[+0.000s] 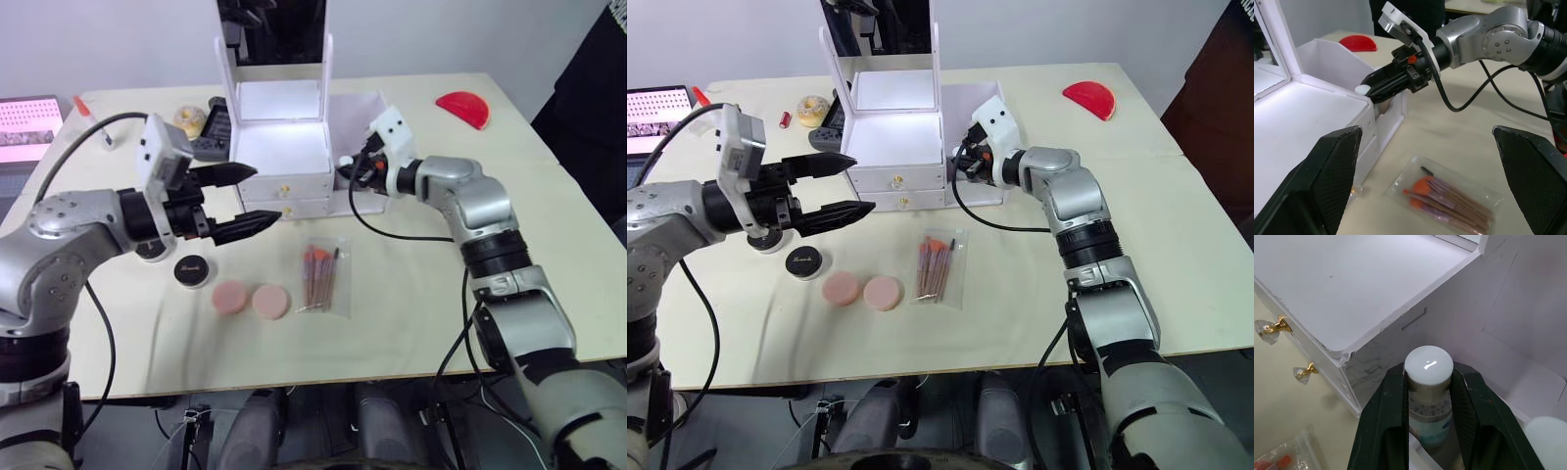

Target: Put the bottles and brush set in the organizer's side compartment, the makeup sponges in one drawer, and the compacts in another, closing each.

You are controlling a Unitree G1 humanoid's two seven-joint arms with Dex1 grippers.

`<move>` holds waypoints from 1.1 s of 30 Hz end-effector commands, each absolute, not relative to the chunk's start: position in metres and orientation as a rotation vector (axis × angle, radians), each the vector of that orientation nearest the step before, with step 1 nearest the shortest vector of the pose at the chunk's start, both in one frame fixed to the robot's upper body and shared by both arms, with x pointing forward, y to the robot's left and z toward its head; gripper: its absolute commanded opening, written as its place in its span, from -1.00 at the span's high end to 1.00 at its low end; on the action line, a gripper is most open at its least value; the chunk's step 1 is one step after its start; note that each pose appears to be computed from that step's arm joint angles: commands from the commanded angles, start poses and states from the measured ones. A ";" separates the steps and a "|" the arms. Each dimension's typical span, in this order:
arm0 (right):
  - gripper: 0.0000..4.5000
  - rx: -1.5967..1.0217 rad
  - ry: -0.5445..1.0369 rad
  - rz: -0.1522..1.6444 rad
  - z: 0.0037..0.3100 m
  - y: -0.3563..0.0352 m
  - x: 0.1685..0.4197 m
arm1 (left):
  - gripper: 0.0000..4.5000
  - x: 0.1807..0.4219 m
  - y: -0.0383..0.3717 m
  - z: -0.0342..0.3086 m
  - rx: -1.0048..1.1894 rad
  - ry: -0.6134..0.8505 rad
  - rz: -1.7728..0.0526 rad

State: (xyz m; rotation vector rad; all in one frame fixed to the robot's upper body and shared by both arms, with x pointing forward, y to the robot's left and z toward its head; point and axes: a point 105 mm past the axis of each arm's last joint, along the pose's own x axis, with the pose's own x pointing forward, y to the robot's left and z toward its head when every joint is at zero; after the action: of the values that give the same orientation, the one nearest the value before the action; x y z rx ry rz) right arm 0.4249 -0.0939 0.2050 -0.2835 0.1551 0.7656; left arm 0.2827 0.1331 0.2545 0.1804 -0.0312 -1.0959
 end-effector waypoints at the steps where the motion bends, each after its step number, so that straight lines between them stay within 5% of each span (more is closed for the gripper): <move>1: 0.06 -0.277 0.124 0.773 0.214 -0.093 0.423 | -1.00 0.279 0.136 0.267 0.215 -0.079 -1.087; 6: -0.99 -0.279 0.087 0.790 0.229 -0.092 0.418 | -1.00 0.280 0.138 0.265 0.213 -0.074 -1.086; 17: -0.99 -0.303 -0.069 0.831 0.294 -0.102 0.386 | -1.00 0.285 0.143 0.263 0.211 -0.072 -1.083; 22: -0.99 -0.229 -0.145 0.853 0.324 -0.140 0.346 | -1.00 0.290 0.176 0.253 0.186 -0.027 -0.981; 25: -0.99 -0.196 -0.120 0.800 0.316 -0.174 0.328 | -1.00 0.287 0.206 0.240 0.189 0.029 -0.887; 33: -0.99 -0.255 0.128 0.535 0.231 -0.313 0.251 | -1.00 0.255 0.349 0.203 0.209 0.217 -0.438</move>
State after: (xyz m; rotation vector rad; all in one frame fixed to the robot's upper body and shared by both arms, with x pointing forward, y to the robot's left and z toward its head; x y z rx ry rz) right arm 0.2652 -0.2929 0.2145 -0.1780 0.1884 0.5846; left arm 0.2631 0.3194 0.1887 0.1551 0.2503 -0.5374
